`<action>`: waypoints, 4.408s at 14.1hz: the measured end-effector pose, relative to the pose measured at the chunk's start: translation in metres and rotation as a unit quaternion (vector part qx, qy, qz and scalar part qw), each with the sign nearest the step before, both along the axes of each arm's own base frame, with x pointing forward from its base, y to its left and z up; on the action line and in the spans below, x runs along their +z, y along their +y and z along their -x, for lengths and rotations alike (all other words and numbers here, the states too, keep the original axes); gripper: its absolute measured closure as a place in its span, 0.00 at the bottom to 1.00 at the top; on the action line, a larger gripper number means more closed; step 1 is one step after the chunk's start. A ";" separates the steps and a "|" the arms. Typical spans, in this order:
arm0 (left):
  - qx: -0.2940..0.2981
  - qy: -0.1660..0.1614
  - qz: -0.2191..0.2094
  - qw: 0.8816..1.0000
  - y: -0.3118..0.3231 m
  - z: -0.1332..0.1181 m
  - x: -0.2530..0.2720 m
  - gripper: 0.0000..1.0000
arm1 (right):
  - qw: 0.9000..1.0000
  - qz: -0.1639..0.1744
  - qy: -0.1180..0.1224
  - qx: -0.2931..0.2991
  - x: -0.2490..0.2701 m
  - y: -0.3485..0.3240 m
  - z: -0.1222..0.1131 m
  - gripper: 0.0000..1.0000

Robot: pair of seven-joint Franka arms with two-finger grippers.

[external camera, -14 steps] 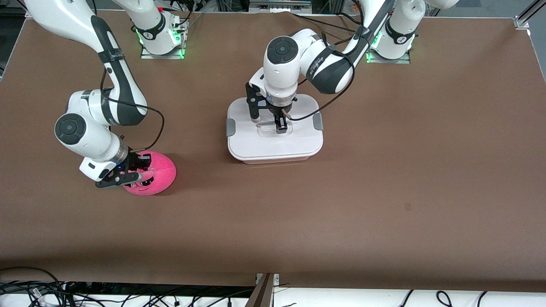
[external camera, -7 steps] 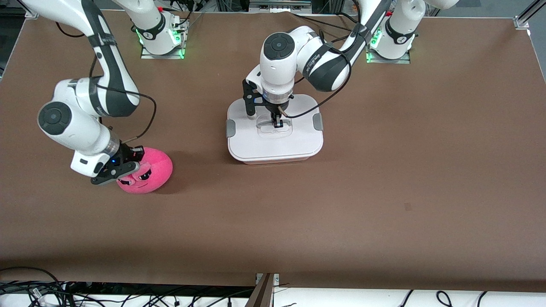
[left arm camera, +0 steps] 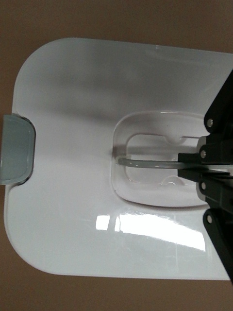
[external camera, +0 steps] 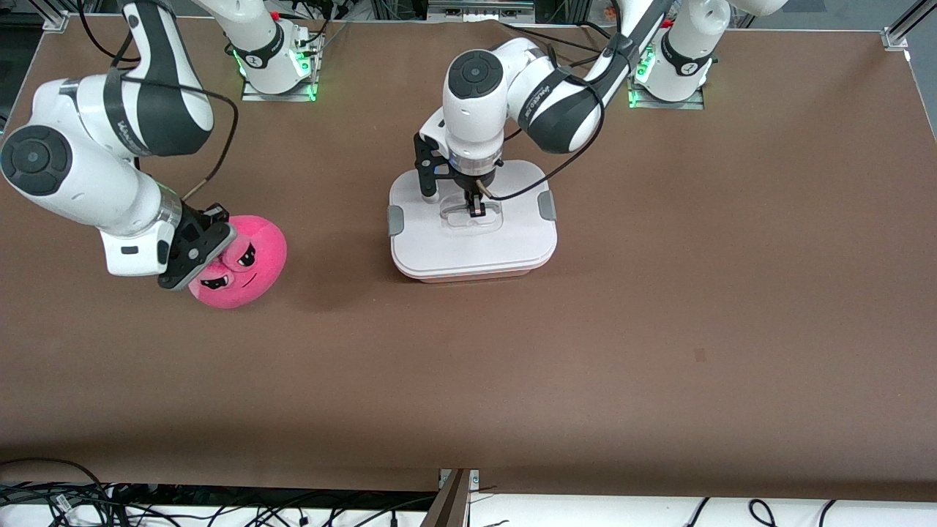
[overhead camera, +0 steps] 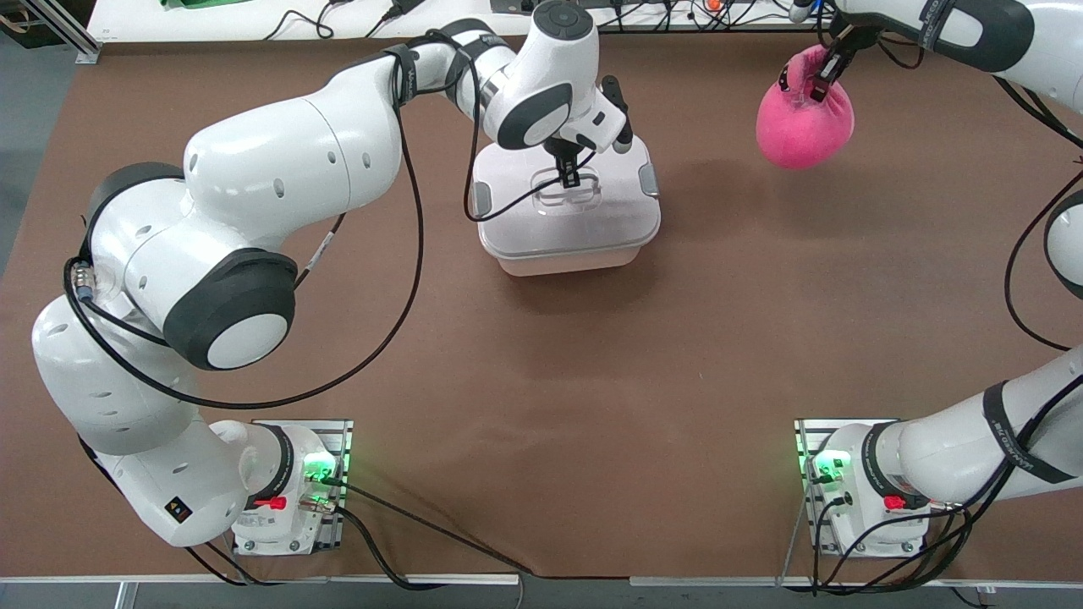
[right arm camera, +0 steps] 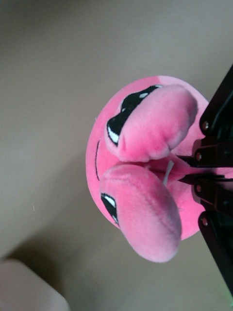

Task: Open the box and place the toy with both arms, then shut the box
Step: 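Lift the lid off with the left gripper while the right gripper lifts the toy, then carry the pink toy into the pink box with the right gripper and release, then withdraw the right gripper while the left gripper carries the lid toward the box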

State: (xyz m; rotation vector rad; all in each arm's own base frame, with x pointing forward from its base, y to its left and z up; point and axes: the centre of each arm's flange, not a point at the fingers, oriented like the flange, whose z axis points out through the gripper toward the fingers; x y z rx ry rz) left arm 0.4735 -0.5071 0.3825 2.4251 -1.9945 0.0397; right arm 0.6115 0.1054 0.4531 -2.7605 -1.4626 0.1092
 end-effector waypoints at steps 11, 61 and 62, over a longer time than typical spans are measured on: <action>0.020 0.082 -0.057 0.995 0.227 -0.129 0.080 0.93 | 0.946 -0.045 -0.012 0.321 0.052 0.171 0.049 0.93; 0.046 0.142 -0.027 0.988 0.504 -0.185 0.076 0.93 | 0.990 -0.018 -0.127 0.063 -0.033 0.372 0.059 0.00; 0.032 0.142 -0.027 0.989 0.486 -0.185 0.076 0.93 | 0.990 -0.024 -0.137 0.031 -0.002 0.335 0.036 0.00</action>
